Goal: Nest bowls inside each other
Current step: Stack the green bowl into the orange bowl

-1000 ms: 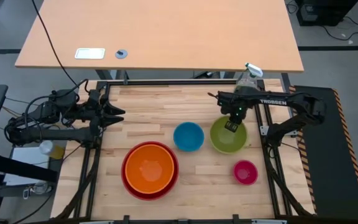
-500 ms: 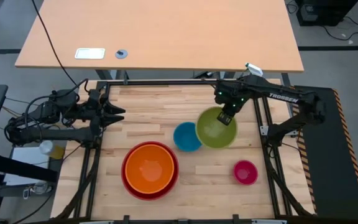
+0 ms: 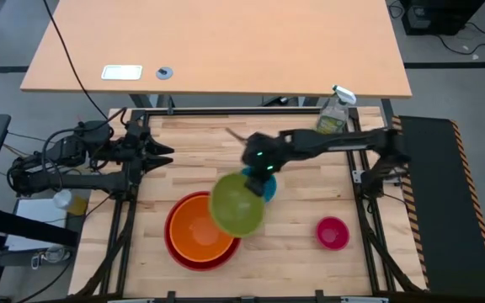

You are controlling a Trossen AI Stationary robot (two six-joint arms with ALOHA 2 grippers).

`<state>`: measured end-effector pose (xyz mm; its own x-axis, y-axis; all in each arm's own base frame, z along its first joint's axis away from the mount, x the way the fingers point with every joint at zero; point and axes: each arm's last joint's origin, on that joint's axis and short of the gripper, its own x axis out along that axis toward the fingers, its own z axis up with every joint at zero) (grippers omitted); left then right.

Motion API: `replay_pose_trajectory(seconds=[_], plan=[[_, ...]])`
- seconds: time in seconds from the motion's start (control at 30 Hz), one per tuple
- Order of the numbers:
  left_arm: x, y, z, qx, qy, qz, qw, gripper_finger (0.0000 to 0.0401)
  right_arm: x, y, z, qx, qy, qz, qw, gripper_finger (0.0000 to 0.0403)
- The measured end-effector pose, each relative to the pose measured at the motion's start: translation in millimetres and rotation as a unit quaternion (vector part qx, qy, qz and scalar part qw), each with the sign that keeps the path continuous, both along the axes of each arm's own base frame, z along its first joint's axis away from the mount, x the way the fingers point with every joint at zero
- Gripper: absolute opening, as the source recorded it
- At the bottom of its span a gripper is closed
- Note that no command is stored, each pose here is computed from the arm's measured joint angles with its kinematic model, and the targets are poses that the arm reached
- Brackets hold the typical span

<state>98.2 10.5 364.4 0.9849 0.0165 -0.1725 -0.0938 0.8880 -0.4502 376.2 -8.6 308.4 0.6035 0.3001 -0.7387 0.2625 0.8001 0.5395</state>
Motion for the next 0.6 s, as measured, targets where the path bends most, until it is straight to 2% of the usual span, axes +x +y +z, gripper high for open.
replay_pose_trajectory(seconds=[0.1, 0.3, 0.5, 0.6], plan=[[-1, 0, 0, -0.001, -0.002, 0.000, 1.000, 0.0194, 34, 12, 2, -0.014, -0.019, 0.027, 0.999, 0.0025], [0, 0, 1, -0.001, -0.005, 0.000, 1.000, 0.0194, 90, 26, -13, -0.051, -0.028, 0.065, 0.996, 0.0025], [-1, 0, 1, -0.001, -0.005, 0.000, 1.000, 0.0194, 129, 38, -39, -0.062, -0.027, 0.095, 0.993, 0.0030], [-1, 0, 1, -0.002, -0.005, 0.000, 1.000, 0.0194, 139, 47, -49, -0.062, -0.017, 0.103, 0.993, 0.0030]])
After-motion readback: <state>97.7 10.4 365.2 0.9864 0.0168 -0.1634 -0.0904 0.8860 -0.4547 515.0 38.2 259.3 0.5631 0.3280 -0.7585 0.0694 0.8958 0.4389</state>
